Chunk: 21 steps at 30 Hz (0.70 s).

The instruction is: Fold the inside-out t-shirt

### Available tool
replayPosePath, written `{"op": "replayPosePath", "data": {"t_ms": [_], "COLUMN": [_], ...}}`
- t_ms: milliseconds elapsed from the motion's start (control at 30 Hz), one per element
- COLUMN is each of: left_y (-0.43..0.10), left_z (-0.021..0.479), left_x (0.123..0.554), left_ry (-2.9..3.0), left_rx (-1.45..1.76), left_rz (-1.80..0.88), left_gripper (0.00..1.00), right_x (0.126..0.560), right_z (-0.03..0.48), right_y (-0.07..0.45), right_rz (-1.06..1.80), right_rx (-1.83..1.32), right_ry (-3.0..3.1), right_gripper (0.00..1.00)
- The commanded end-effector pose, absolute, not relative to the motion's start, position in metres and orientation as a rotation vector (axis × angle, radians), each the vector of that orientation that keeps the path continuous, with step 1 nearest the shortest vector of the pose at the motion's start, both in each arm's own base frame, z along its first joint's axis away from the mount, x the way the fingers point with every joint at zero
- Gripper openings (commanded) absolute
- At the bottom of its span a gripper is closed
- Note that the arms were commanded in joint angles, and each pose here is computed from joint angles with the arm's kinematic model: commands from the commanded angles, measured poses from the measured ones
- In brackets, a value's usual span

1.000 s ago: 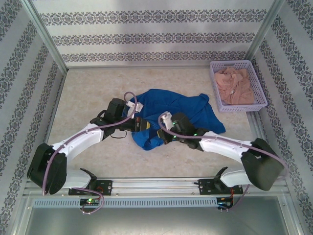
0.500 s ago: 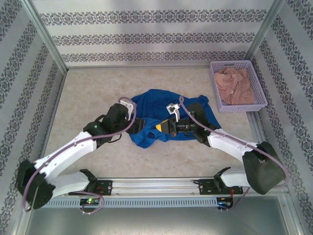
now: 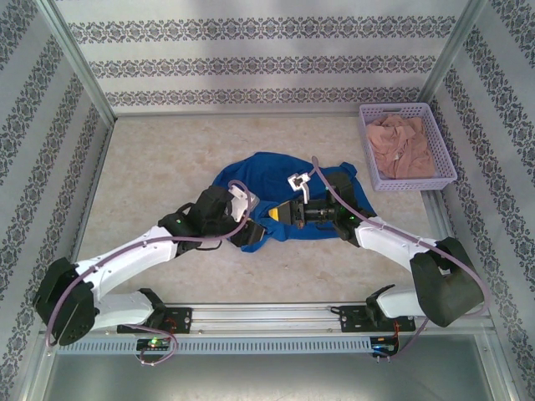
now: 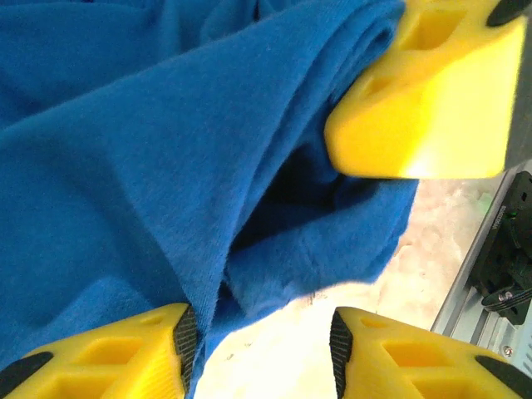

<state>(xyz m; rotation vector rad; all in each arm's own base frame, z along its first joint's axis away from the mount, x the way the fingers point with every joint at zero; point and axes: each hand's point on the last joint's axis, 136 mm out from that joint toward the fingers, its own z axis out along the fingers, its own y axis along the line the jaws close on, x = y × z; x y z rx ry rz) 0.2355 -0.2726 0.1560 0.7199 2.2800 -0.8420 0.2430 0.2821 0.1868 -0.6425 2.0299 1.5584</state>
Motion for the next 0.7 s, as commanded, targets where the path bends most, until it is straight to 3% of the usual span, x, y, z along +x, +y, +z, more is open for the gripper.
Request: {"op": "replayPosePath", "data": {"t_ms": [0,67,167,367,567,667], "left_y": [-0.295,-0.301,-0.306,-0.306,-0.307,-0.301], "left_z": [0.175,0.177,0.182,0.204,0.225,0.223], "left_x": [0.243,0.245,0.245,0.227,0.231,0.249], "left_ry": [2.173,2.163,2.152,2.101,2.117,2.228], "left_rx": [0.792,0.808,0.826,0.869,0.747,0.568], "left_rz": [-0.91,-0.931,-0.957,-1.043,-1.11,-1.038], "left_gripper": [0.46,0.39,0.2,0.0,0.0,0.0], "right_x": [0.243,0.242,0.246,0.265,0.281,0.277], "right_z": [0.2,0.198,0.194,0.172,0.164,0.167], "right_y": [0.283,0.282,0.28,0.266,0.238,0.211], "right_rz": [1.574,1.564,1.533,1.286,0.89,0.743], "right_rx": [-0.685,-0.685,-0.674,-0.59,-0.491,-0.442], "right_ry": [1.979,1.986,2.006,2.175,2.317,2.313], "right_gripper": [0.0,0.0,0.0,0.0,0.38,0.46]}}
